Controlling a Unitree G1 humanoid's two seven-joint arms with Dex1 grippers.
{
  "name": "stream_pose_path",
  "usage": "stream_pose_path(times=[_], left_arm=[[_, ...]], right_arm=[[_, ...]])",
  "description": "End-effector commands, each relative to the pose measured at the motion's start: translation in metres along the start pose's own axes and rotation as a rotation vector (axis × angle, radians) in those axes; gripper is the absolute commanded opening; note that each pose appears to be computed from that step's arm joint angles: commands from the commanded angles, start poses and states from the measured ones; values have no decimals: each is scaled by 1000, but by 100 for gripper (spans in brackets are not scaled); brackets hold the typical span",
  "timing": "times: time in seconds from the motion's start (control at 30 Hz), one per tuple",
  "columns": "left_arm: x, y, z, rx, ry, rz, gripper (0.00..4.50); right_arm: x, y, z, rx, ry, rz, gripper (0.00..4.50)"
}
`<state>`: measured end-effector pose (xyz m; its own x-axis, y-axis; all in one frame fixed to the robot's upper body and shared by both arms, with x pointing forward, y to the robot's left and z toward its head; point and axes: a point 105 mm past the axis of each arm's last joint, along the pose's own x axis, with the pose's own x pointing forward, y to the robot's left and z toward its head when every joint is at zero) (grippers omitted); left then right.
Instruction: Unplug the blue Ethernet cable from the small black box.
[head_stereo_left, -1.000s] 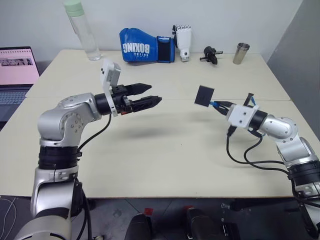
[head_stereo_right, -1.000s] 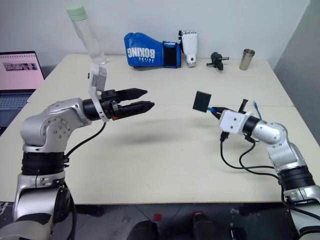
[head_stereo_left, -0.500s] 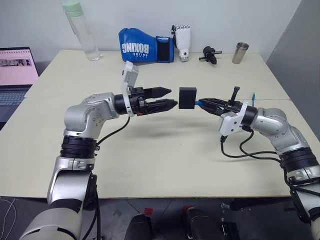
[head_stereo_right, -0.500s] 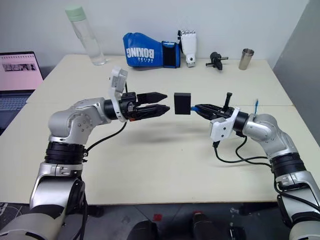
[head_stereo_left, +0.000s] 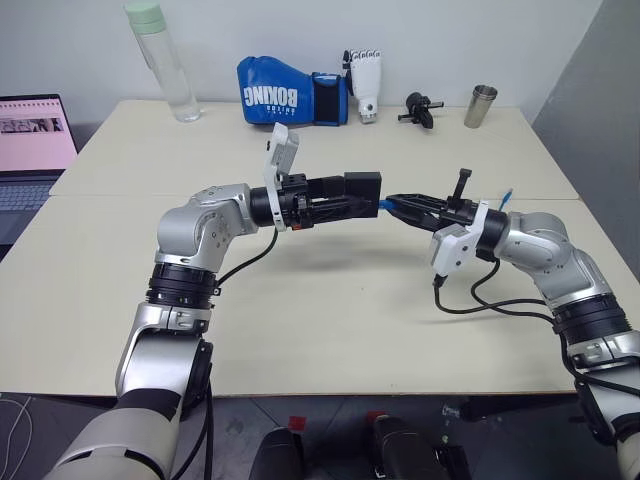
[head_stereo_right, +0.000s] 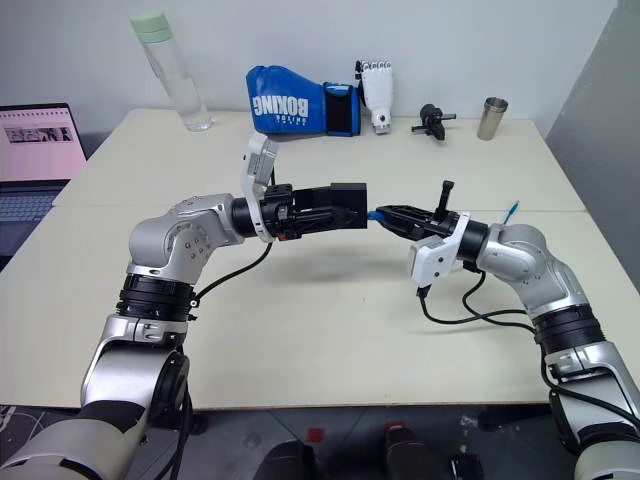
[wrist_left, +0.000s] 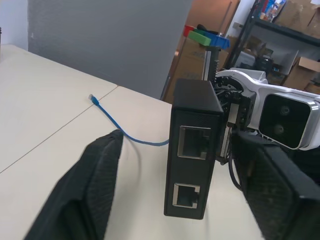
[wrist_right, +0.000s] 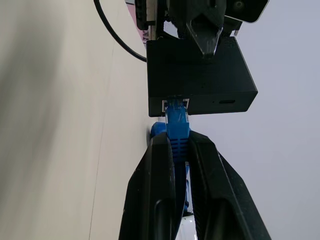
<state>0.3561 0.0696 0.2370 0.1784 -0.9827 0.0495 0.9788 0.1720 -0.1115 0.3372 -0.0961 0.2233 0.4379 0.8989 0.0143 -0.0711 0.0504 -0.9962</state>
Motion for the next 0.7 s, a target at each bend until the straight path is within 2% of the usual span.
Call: stream_pose_path(times=[0.03,0.3,0.43,0.5,0.7], left_arm=[[4,-6,15,61,-16,-32,256],[5,-7,17,63,-21,-42,85],[6,-3,17,72,-16,-15,77],[6,-3,17,67,-15,-18,77],[2,-3,17,66,-9,-24,77]], right_arm=[[2,-16,8,-42,-32,-36,13],[6,-17,12,-48,-45,-42,13],[10,-20,15,-37,-55,-37,13],[11,-19,16,-19,-55,-19,82],[3,-18,17,153,-52,68,190]])
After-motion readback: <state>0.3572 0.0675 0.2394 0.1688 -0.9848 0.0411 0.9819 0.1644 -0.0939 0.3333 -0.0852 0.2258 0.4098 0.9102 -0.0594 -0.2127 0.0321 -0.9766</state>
